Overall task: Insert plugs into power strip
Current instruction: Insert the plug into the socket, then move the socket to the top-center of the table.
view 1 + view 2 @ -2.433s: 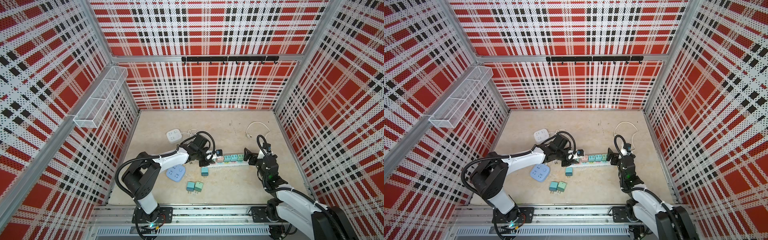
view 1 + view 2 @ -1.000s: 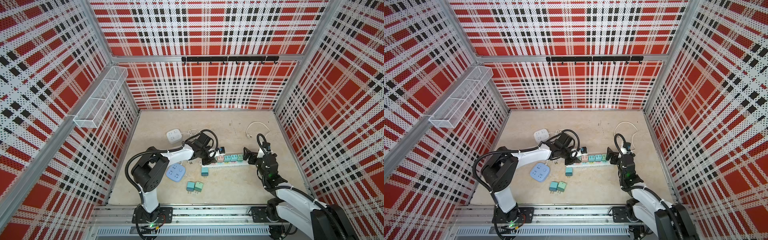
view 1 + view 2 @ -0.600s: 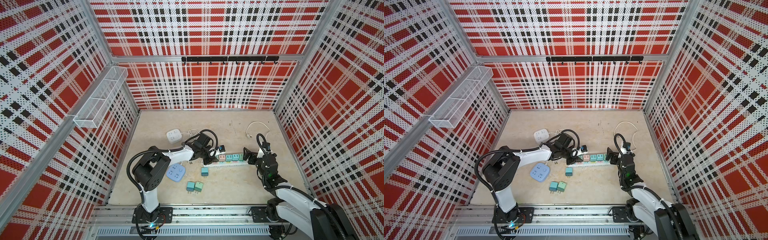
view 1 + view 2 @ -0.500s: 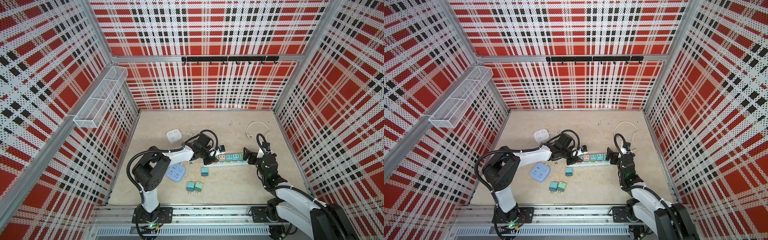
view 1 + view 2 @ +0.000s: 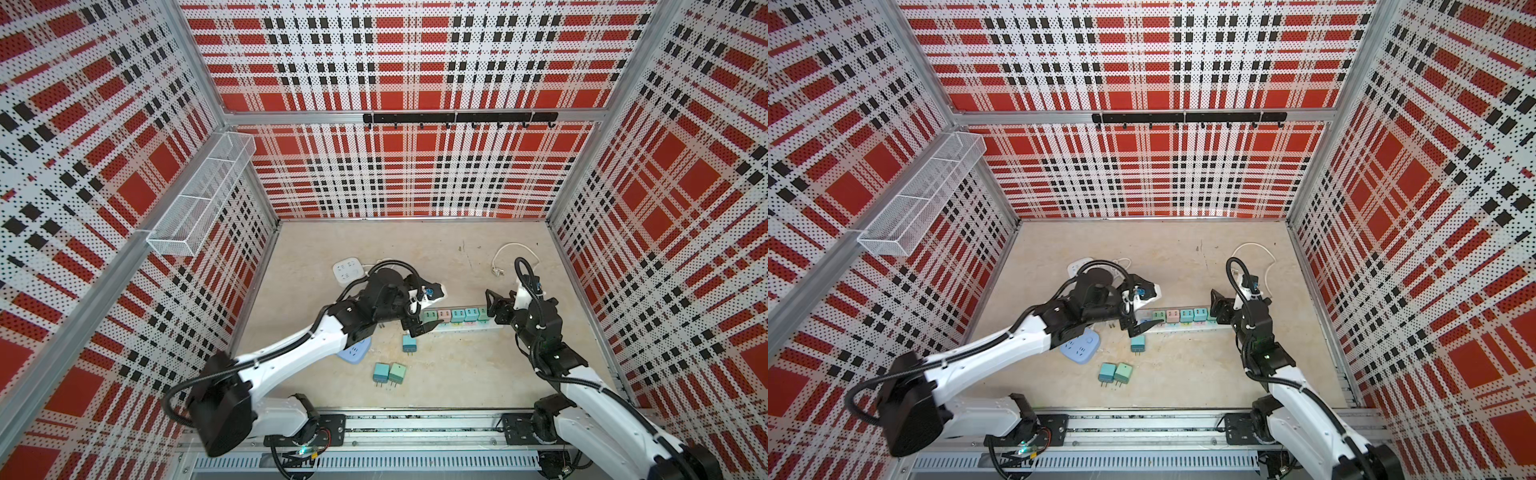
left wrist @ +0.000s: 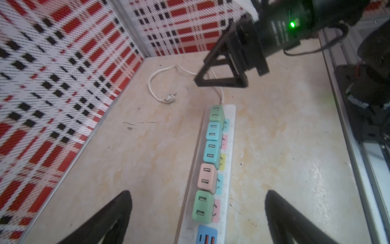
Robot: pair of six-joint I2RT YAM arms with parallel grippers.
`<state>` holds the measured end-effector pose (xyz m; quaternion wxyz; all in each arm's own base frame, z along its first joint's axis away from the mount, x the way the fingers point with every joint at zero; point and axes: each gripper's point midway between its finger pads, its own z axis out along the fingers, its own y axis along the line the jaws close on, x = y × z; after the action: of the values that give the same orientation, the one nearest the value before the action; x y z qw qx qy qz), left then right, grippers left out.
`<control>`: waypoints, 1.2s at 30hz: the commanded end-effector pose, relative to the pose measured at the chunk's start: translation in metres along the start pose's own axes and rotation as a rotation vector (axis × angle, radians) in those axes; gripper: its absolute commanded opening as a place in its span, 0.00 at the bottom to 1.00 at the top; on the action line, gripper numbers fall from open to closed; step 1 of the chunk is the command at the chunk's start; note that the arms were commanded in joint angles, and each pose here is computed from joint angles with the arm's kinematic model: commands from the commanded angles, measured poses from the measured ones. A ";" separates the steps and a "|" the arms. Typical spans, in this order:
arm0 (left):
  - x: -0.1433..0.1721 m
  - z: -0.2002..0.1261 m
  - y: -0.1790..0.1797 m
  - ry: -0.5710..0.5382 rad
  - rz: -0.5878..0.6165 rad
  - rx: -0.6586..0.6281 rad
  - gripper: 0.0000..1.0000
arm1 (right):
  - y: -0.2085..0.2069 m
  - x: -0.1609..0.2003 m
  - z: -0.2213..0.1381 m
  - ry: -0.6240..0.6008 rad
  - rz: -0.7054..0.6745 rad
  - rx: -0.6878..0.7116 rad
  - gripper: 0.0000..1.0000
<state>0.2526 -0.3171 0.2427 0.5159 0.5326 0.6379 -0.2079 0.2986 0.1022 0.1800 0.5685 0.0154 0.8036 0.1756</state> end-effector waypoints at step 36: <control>0.224 -0.180 0.073 -0.217 -1.013 -1.010 0.99 | 0.046 0.185 0.071 0.493 -0.015 -0.016 0.65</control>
<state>0.2558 -0.0401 0.1179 0.5870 -0.1422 0.7855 -0.1348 0.2860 0.2166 0.0261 0.3845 -0.0534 0.9016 0.1909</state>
